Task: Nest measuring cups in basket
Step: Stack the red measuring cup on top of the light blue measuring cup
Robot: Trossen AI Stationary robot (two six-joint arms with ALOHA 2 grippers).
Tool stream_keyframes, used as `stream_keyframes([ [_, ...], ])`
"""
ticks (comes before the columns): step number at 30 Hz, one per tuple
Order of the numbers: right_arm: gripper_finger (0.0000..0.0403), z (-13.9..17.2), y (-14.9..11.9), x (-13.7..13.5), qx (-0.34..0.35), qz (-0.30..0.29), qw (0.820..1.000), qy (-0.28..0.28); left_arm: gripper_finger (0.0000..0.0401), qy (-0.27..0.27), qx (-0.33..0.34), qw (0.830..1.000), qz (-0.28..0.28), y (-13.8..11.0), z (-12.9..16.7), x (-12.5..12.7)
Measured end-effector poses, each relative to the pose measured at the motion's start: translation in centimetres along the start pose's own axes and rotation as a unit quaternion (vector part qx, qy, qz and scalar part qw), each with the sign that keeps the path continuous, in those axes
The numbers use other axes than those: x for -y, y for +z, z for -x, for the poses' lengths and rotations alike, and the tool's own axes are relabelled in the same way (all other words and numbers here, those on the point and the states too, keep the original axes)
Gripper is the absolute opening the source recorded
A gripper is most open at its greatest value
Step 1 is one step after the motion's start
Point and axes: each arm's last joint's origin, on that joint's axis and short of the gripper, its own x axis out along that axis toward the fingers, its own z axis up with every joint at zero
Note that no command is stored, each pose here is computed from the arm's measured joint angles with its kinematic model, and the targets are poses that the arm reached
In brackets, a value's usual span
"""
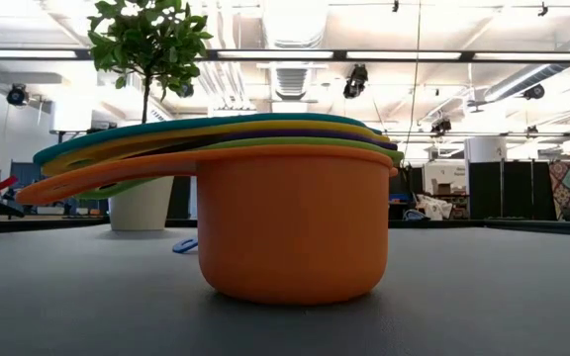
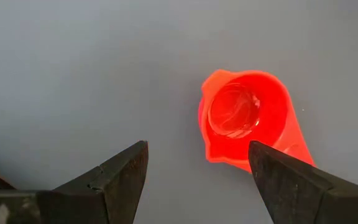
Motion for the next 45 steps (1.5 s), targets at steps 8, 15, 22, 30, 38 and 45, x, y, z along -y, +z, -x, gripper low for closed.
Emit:
stream_keyframes([
  [8,0.0224,1.6,-1.9,1.0,0.062,-0.021,0.998,0.007,0.0248,0.006,0.011,1.000,0.002,0.2,-0.9,-0.7],
  [15,0.0224,4.4,-4.3,2.3,0.140,-0.038,0.989,0.000,0.0220,-0.004,0.010,1.000,0.009,0.5,-1.5,-0.8],
  [22,0.0224,6.4,-6.5,3.4,0.183,-0.055,0.981,-0.013,0.0170,-0.006,0.012,1.000,0.010,1.1,-1.7,-0.6],
  [30,0.0224,6.8,-7.2,3.8,0.188,-0.062,0.979,-0.044,0.0104,-0.014,0.001,1.000,-0.026,2.1,-1.9,-0.2],
  [38,0.0224,6.4,-7.6,3.7,0.179,-0.056,0.981,-0.045,0.0042,-0.017,-0.023,0.997,-0.071,2.4,-2.0,-0.1],
  [45,0.0224,6.3,-7.6,3.7,0.178,-0.054,0.982,-0.045,0.0004,-0.023,-0.031,0.992,-0.124,2.6,-2.0,0.0],
])
